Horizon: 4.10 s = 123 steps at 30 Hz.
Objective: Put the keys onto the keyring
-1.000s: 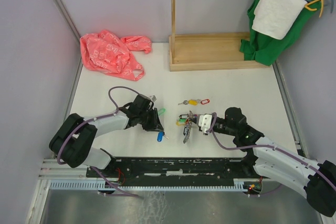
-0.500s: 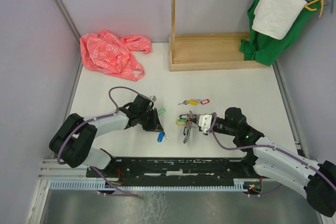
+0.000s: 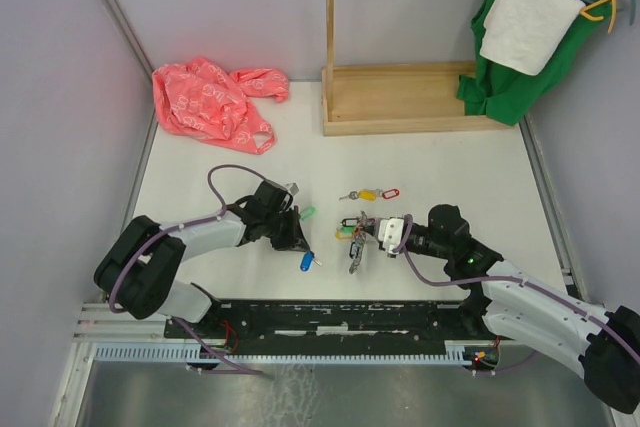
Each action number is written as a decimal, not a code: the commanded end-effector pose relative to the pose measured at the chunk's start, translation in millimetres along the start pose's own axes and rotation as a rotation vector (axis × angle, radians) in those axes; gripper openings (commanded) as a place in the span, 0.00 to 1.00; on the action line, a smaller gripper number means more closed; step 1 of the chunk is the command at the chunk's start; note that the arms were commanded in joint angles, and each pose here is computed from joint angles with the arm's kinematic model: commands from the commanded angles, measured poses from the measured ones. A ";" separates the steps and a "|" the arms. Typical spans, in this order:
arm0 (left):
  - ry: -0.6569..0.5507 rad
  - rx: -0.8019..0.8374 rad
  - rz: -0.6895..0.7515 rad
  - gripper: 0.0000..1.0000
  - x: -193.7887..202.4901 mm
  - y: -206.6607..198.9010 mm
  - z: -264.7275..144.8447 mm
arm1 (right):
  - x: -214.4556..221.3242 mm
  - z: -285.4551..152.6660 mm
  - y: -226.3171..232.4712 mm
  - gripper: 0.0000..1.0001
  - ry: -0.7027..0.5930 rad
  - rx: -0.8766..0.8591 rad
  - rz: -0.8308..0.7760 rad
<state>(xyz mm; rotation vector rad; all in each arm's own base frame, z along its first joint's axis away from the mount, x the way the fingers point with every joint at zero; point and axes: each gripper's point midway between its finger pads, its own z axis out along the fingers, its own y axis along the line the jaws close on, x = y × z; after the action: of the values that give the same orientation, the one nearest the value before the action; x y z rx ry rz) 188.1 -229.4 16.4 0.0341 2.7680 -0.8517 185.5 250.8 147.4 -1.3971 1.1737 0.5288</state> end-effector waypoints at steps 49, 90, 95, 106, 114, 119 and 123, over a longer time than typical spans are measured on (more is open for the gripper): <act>-1.043 0.537 1.596 0.03 -31.3 -142.9 -94.0 | -46.6 11.9 -2.3 0.01 -0.095 -0.239 -0.379; -1.039 0.626 1.595 0.03 -10.4 -160.6 -92.5 | -36.9 18.2 12.7 0.01 -0.185 -0.179 -0.209; -1.044 0.619 1.591 0.03 -11.6 -160.2 -93.1 | -34.8 18.6 17.4 0.01 -0.177 -0.210 -0.205; -1.031 0.631 1.596 0.03 -8.7 -161.2 -91.5 | -35.9 19.4 15.3 0.01 -0.181 -0.201 -0.205; -1.016 0.647 1.602 0.03 -6.0 -162.0 -89.6 | -33.9 18.9 10.9 0.01 -0.166 -0.175 -0.204; -1.013 0.652 1.603 0.03 -5.4 -162.3 -89.6 | -34.2 19.0 11.4 0.01 -0.167 -0.177 -0.205; -1.008 0.657 1.605 0.03 -4.7 -162.9 -89.0 | -34.9 18.4 10.1 0.01 -0.167 -0.170 -0.206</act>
<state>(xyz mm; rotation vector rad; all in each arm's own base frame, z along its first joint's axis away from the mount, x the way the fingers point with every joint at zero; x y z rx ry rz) 156.8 -306.9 153.1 1.2729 0.9423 -0.7821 163.0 275.5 141.9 -1.6169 0.9282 0.6278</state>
